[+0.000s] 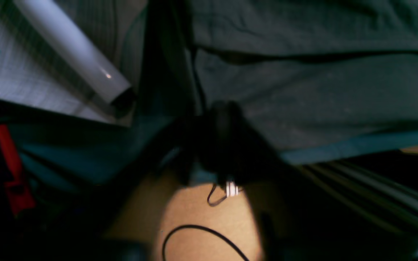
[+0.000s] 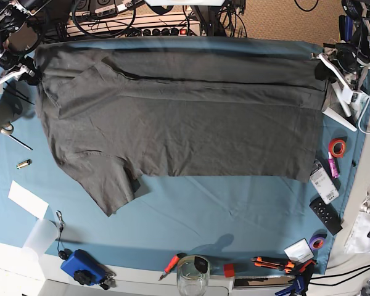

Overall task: Fold the T-shirt properly
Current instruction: 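Grasp the folded edge with both grippers and pull it back toward the robot, then release the shirt and move the right gripper down to the hem corner, then grasp the hem corner with the right gripper and drag it toward the collar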

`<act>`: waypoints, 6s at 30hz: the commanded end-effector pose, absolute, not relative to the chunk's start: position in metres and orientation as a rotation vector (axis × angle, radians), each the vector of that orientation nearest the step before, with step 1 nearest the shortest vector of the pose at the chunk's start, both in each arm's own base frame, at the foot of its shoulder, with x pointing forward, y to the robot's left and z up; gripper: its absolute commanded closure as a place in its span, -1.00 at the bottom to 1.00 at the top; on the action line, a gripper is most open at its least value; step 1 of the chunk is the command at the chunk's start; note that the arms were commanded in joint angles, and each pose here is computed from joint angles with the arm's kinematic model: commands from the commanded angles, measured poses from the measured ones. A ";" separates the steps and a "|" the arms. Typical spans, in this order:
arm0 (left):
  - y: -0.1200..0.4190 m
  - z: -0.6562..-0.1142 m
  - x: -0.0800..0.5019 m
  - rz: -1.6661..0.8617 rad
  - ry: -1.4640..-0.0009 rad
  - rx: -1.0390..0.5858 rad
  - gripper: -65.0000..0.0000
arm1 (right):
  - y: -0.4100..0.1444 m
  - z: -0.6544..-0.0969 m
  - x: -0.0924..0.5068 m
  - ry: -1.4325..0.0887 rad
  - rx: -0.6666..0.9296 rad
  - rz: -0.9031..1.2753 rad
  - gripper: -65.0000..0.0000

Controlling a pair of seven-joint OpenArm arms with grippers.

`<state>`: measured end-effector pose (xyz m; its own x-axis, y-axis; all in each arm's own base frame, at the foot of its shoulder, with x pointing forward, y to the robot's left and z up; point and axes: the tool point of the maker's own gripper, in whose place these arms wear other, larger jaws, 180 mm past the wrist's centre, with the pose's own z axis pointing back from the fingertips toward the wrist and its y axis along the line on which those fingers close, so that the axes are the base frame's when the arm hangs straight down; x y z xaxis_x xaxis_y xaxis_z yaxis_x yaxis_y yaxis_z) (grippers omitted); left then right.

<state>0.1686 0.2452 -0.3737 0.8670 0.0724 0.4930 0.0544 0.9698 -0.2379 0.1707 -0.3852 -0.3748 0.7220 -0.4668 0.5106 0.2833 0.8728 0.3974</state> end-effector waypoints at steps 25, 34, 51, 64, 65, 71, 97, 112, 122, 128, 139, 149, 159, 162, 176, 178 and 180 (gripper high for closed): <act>0.258 -0.294 0.232 -0.084 -0.918 -0.068 0.33 | -0.428 -0.277 0.228 -0.904 0.267 -0.313 0.48; 0.256 -0.282 0.250 -0.072 -0.973 -0.074 0.33 | -0.428 -0.246 0.279 -1.033 0.226 -0.251 0.49; 0.252 -0.284 0.249 -0.086 -0.966 -0.082 0.33 | -0.387 -0.226 0.426 -0.997 -0.014 -0.028 0.33; 0.247 -0.292 0.242 -0.073 -0.947 -0.101 0.33 | -0.335 -0.267 0.481 -0.917 0.113 0.061 0.14; 0.246 -0.292 0.242 -0.071 -0.948 -0.103 0.33 | -0.330 -0.271 0.484 -0.909 0.114 0.074 0.14; 0.246 -0.295 0.240 -0.069 -0.932 -0.105 0.33 | -0.314 -0.290 0.496 -0.905 0.075 0.087 0.14; 0.246 -0.294 0.241 -0.069 -0.935 -0.105 0.33 | -0.282 -0.388 0.450 -0.599 0.204 0.040 0.74; 0.246 -0.294 0.241 -0.069 -0.935 -0.105 0.33 | -0.300 -0.375 0.430 -0.517 0.289 -0.040 1.00; 0.246 -0.293 0.242 -0.069 -0.944 -0.105 0.33 | -0.294 -0.346 0.418 -0.488 0.464 -0.060 1.00; 0.246 -0.293 0.242 -0.069 -0.944 -0.105 0.33 | -0.279 -0.342 0.408 -0.432 0.561 -0.055 1.00; 0.246 -0.293 0.242 -0.069 -0.944 -0.105 0.33 | -0.277 -0.349 0.387 -0.404 0.607 -0.051 1.00; 0.246 -0.293 0.242 -0.069 -0.945 -0.105 0.33 | -0.296 -0.336 0.352 -0.544 0.547 -0.014 1.00; 0.246 -0.293 0.242 -0.069 -0.945 -0.105 0.33 | -0.304 -0.332 0.319 -0.594 0.490 0.032 1.00; 0.246 -0.293 0.242 -0.069 -0.944 -0.105 0.33 | -0.304 -0.331 0.319 -0.600 0.488 0.049 0.99; 0.246 -0.293 0.242 -0.069 -0.944 -0.105 0.33 | -0.316 -0.275 0.358 -0.801 0.493 0.074 0.33; 0.246 -0.293 0.242 -0.069 -0.945 -0.106 0.33 | -0.331 -0.263 0.366 -0.834 0.436 0.056 0.33; 0.246 -0.293 0.242 -0.069 -0.945 -0.106 0.33 | -0.343 -0.256 0.373 -0.855 0.382 0.038 0.33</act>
